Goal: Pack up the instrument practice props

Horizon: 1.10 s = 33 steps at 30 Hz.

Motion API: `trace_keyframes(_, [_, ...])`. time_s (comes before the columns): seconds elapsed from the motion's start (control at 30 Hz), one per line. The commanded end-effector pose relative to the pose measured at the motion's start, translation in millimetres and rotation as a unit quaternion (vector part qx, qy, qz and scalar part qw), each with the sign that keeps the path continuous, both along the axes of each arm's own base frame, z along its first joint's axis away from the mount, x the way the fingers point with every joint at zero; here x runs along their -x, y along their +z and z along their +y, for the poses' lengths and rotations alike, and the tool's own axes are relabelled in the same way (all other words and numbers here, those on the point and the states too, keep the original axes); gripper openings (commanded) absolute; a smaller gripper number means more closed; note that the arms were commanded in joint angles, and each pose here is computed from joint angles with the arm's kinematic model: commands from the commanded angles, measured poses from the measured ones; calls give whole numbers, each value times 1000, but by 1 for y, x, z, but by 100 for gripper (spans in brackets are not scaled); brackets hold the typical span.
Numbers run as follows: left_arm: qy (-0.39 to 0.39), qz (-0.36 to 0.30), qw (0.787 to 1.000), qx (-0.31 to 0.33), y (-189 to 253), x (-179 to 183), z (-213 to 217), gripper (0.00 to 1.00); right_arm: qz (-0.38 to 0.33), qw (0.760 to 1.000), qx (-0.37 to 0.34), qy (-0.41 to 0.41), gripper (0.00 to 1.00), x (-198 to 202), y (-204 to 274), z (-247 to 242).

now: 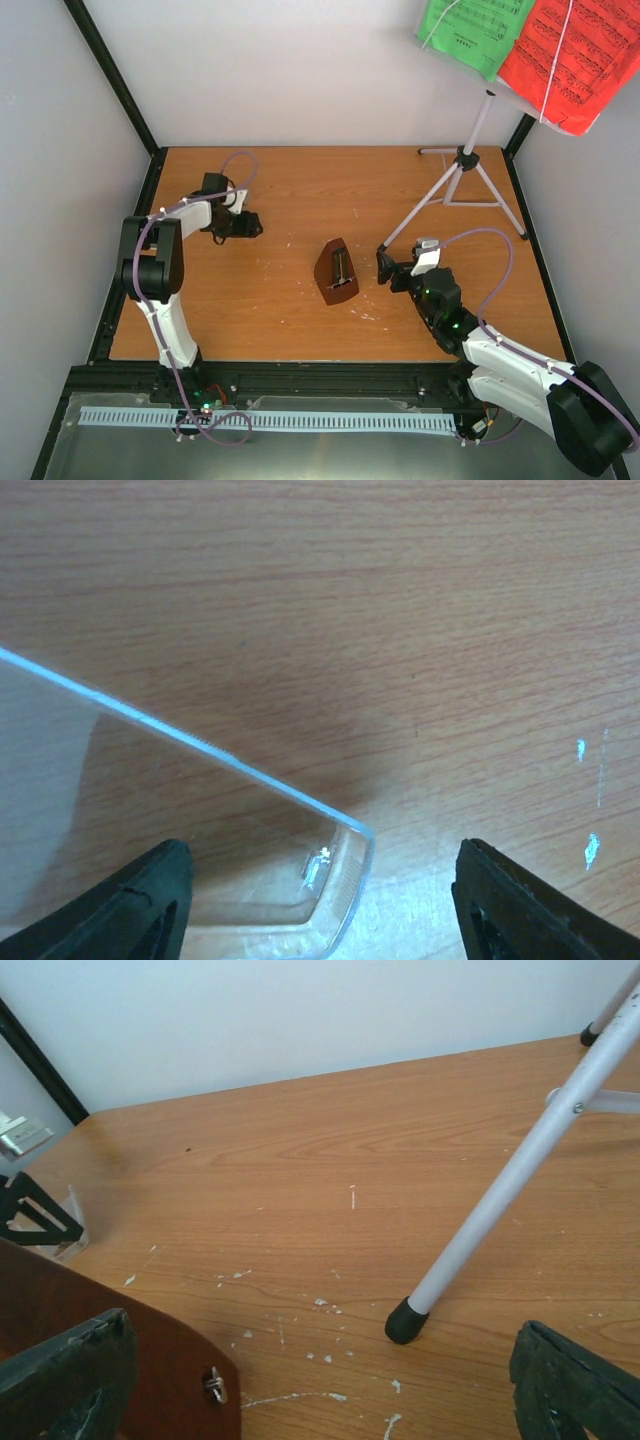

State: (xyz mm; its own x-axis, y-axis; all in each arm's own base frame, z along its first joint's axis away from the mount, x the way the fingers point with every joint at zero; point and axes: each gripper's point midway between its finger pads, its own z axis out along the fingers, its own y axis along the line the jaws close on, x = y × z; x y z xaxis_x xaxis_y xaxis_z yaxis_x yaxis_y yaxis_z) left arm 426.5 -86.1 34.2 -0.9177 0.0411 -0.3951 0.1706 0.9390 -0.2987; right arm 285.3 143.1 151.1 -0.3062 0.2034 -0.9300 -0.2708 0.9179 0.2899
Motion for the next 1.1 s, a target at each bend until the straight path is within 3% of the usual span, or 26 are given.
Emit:
trace_keyframes(0.0, [-30, -21, 999, 25, 5, -13, -16, 72, -26, 999, -7, 19, 100, -2, 17, 7])
trace_keyframes(0.37, [-82, 10, 996, 41, -7, 10, -64, 72, -27, 1000, 2, 13, 100, -1, 20, 3])
trace_keyframes(0.67, [-120, 36, 971, 206, 24, 32, -131, 72, -37, 999, 8, 15, 100, -1, 23, 4])
trace_keyframes(0.77, [-143, 11, 958, 248, 42, 30, -146, 73, -46, 999, 6, 11, 100, 1, 26, 0])
trace_keyframes(0.87, [-164, -21, 957, 240, 56, 27, -146, 76, -46, 999, 2, 20, 100, 3, 28, 3])
trace_keyframes(1.07, [-174, -68, 969, 163, 60, 15, -123, 81, -50, 998, -4, 27, 100, 6, 33, 4])
